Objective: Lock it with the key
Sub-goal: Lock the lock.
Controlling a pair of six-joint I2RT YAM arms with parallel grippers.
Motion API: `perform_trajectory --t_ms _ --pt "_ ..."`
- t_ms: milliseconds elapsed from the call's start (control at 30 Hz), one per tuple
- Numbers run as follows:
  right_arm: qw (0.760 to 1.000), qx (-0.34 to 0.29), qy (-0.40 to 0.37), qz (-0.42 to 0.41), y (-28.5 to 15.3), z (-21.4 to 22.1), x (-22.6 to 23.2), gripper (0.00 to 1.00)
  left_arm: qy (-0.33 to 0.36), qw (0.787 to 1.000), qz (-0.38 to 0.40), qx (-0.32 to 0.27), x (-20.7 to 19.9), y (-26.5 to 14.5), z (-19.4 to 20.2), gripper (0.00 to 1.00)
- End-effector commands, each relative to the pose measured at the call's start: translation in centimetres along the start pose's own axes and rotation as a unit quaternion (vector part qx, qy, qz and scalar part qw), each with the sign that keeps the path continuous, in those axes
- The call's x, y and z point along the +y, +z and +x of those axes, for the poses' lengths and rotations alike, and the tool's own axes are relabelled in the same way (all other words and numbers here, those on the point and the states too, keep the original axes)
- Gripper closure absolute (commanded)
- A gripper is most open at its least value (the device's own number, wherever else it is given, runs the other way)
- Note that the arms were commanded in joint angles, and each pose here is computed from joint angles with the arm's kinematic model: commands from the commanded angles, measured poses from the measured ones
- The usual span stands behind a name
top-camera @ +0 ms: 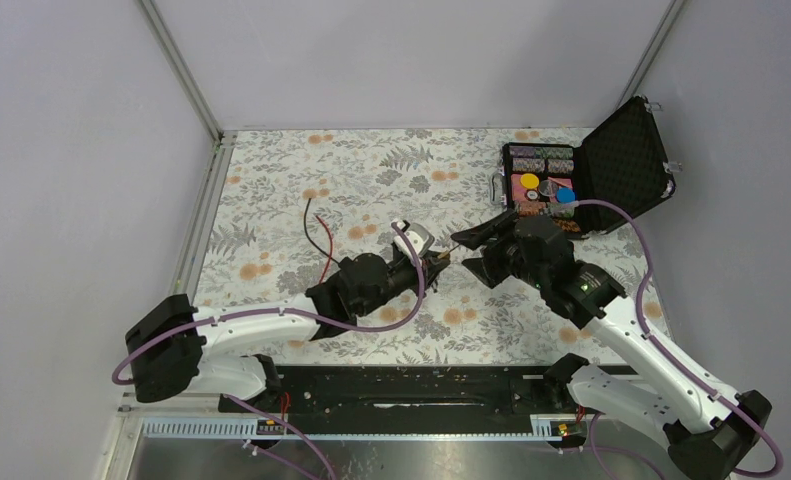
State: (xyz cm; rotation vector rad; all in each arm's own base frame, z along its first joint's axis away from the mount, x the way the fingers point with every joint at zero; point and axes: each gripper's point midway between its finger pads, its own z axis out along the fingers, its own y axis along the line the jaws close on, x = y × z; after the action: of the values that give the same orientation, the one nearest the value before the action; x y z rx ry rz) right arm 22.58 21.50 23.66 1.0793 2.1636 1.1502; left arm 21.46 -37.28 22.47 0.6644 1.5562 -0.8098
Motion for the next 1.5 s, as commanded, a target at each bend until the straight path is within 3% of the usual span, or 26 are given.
perform_trajectory --t_ms 0,167,300,467,567,733,867,1033,1233,1400,1467 --pt "0.991 -0.062 -0.105 -0.061 -0.6 -2.4 1.3 0.2 -0.018 0.999 -0.029 -0.037 1.1 -0.5 -4.9 1.0" --pt "0.944 -0.087 -0.289 -0.134 -3.1 -3.8 4.4 0.15 -0.032 0.999 -0.005 0.017 2.1 -2.0 -5.6 1.0" --pt "0.875 -0.057 -0.437 -0.201 -5.1 -2.1 7.2 0.17 -0.04 0.996 0.065 0.049 1.4 -4.1 -6.1 1.0" --pt "0.796 0.034 -0.524 -0.301 -6.8 2.3 8.8 0.17 -0.014 0.989 0.127 0.071 0.3 -6.8 -7.5 1.0" --pt "0.761 0.074 -0.543 -0.347 -7.3 4.1 9.2 0.16 -0.008 0.985 0.16 0.071 -0.5 -8.1 -8.9 1.0" --pt "0.733 0.081 -0.561 -0.376 -7.5 4.9 9.4 0.18 -0.063 0.981 0.171 0.072 -0.4 -9.2 -11.9 1.0" --pt "0.713 0.082 -0.578 -0.388 -7.8 5.1 9.6 0.2 -0.058 0.976 0.2 0.059 -1.0 -10.2 -13.1 1.0" --pt "0.681 0.136 -0.581 -0.425 -9.4 6.9 10.0 0.35 -0.04 0.97 0.234 0.055 -2.0 -11.1 -13.7 1.0" --pt "0.671 0.133 -0.591 -0.426 -9.8 6.9 10.0 0.49 -0.026 0.961 0.271 0.038 -3.2 -12.1 -14.9 1.0" --pt "0.652 0.161 -0.592 -0.445 -10.4 7.8 9.2 0.52 -0.028 0.956 0.29 0.031 -3.8 -12.4 -15.7 1.0" --pt "0.643 0.156 -0.594 -0.456 -10.7 7.9 9.6 0.59 -0.031 0.955 0.294 0.03 -4.0 -12.4 -15.7 1.0"
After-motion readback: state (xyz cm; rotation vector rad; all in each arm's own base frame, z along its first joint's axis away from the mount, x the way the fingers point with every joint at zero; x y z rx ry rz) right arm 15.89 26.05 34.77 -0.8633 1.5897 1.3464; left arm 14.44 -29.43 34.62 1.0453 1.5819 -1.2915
